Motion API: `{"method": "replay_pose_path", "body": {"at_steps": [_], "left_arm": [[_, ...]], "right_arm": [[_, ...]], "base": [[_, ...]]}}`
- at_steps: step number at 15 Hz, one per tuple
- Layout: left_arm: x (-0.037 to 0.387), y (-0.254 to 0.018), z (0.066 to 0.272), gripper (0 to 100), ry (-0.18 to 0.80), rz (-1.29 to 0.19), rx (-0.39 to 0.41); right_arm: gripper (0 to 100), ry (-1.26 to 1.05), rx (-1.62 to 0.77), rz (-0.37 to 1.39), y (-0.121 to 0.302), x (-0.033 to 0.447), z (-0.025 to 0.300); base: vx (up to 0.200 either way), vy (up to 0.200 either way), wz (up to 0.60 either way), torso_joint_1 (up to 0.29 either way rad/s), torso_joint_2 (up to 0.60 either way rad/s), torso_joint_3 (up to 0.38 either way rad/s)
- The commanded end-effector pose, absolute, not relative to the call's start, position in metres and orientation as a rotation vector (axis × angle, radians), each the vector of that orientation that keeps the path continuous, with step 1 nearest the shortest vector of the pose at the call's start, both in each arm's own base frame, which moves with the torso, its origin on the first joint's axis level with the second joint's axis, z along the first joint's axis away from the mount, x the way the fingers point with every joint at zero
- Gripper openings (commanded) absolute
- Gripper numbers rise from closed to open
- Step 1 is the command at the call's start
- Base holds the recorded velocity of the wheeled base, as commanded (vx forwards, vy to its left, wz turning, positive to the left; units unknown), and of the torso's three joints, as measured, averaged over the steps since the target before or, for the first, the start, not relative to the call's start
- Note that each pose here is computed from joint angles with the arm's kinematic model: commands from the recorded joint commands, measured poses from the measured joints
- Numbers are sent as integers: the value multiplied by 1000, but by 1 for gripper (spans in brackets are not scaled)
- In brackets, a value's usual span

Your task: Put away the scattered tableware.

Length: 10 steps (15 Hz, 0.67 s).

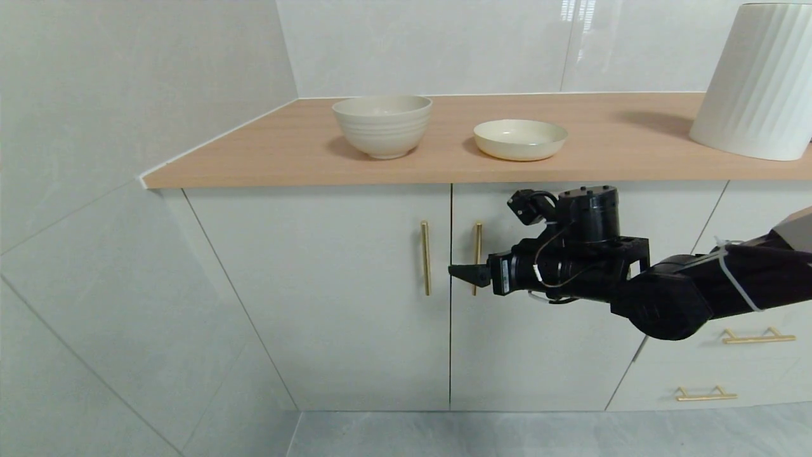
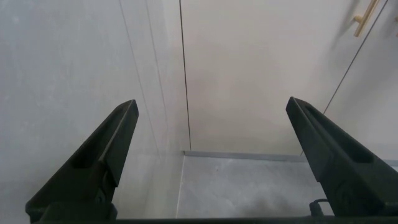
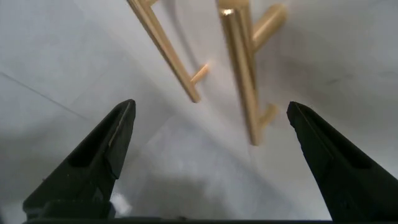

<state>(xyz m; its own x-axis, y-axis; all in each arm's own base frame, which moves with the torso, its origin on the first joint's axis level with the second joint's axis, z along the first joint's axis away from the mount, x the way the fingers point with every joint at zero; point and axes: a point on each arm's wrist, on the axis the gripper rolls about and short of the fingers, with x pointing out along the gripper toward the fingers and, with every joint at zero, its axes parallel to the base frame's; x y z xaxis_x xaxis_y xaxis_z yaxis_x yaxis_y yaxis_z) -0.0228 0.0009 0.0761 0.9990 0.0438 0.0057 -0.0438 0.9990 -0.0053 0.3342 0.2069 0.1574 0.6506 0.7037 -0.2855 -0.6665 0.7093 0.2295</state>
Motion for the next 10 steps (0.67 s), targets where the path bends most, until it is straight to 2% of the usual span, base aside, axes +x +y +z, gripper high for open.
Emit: {"method": "replay_pose_path", "body": {"at_steps": [1,4,10], "left_arm": [[-23,1,76,100,-6,44,-6],[-23,1,76,100,-6,44,-5],[-23,1,76,100,-6,44,-6]], "right_arm": [[100,374,147,808,221,332,152],[100,297,170,819,227,336,149],[100,328,221,869,225,322,154]], "base": [[0,0,0,0,0,0],[0,0,0,0,0,0],[0,0,0,0,0,0]]}}
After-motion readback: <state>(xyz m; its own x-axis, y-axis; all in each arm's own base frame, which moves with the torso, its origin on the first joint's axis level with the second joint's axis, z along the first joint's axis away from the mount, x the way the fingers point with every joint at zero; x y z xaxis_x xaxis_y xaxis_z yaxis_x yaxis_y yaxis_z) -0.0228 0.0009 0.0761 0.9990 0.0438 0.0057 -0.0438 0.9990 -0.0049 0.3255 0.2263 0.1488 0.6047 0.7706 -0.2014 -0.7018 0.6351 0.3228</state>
